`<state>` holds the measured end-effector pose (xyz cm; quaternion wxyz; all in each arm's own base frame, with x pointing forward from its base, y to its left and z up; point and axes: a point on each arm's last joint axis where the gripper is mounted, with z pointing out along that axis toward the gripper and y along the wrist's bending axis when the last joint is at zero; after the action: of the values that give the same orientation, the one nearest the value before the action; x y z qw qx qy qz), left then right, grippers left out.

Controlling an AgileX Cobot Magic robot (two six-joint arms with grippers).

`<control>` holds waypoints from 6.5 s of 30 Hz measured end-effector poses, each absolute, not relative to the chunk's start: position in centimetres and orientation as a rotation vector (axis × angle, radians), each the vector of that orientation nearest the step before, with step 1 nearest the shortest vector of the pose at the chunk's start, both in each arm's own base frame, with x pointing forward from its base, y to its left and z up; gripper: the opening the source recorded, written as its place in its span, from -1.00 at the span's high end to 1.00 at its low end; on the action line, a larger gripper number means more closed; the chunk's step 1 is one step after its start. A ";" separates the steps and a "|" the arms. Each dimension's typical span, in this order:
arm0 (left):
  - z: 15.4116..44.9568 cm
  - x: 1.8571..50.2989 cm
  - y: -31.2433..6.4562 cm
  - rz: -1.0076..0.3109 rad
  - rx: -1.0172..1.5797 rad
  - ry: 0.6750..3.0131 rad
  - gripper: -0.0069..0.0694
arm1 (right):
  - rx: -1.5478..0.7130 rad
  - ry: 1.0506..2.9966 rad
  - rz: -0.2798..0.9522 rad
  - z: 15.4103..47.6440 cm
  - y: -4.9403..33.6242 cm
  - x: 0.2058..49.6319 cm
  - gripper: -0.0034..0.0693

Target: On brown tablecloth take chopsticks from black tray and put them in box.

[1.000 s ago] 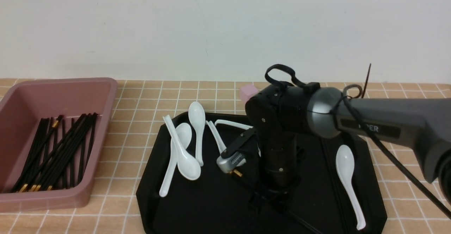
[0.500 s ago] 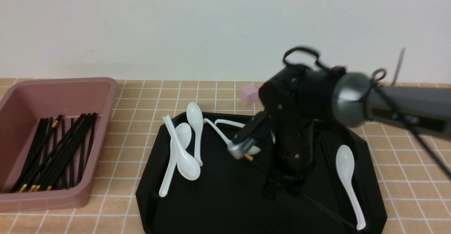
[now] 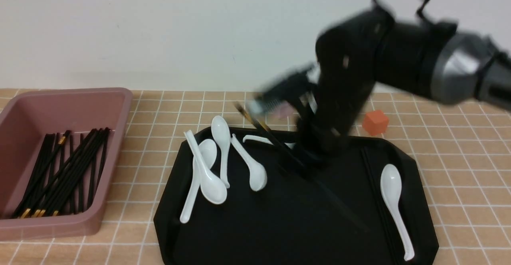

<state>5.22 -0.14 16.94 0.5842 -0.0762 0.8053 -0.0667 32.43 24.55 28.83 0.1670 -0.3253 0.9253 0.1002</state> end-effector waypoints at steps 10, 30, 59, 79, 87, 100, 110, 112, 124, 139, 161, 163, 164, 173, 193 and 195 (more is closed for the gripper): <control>16.9 5.2 -0.1 -0.156 -0.178 1.879 0.20 | -0.481 2.120 1.197 33.5 34.7 34.1 0.59; 16.9 5.2 -0.1 -0.156 -0.178 1.879 0.20 | -0.323 1.912 1.404 19.8 47.6 36.5 0.35; 16.9 5.2 -0.1 -0.156 -0.178 1.879 0.20 | -0.980 2.237 0.496 41.2 30.6 32.1 0.94; 16.9 5.2 -0.1 -0.156 -0.178 1.879 0.20 | -0.734 2.064 0.320 46.9 10.2 12.6 0.92; 16.9 5.2 -0.1 -0.156 -0.178 1.879 0.20 | -0.671 1.712 0.397 36.2 5.9 7.5 0.91; 16.9 5.2 -0.1 -0.156 -0.178 1.879 0.20 | -0.687 1.740 0.456 27.9 7.0 8.2 0.89; 16.9 5.2 -0.1 -0.156 -0.178 1.879 0.20 | -0.697 1.763 0.449 27.1 7.0 8.1 0.88; 16.9 5.2 -0.1 -0.156 -0.178 1.879 0.20 | -0.695 1.765 0.451 27.1 7.0 8.1 0.87; 16.9 5.2 -0.1 -0.156 -0.178 1.879 0.20 | -0.320 1.653 0.302 22.2 2.5 6.0 0.84; 16.9 5.2 -0.1 -0.156 -0.178 1.879 0.20 | -0.024 1.840 0.062 17.5 0.3 5.3 0.80; 16.9 5.2 -0.1 -0.156 -0.178 1.879 0.20 | -0.022 1.856 0.064 17.5 0.3 5.3 0.76; 16.9 5.2 -0.1 -0.156 -0.178 1.879 0.20 | -0.022 1.856 0.064 17.5 0.3 5.3 0.75; 16.9 5.2 -0.1 -0.156 -0.178 1.879 0.20 | -0.022 1.856 0.064 17.5 0.3 5.3 0.75; 16.9 5.2 -0.1 -0.156 -0.178 1.879 0.20 | -0.022 1.856 0.064 17.5 0.3 5.3 0.72; 16.9 5.2 -0.1 -0.156 -0.178 1.879 0.20 | -0.022 1.856 0.064 17.5 0.3 5.3 0.64; 16.9 5.2 -0.1 -0.156 -0.178 1.879 0.20 | -0.022 1.856 0.064 17.5 0.3 5.3 0.64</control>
<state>5.22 -0.14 16.94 0.5842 -0.0762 0.8053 -0.0667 5.27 0.26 17.49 0.5989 -0.0095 0.8003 0.0274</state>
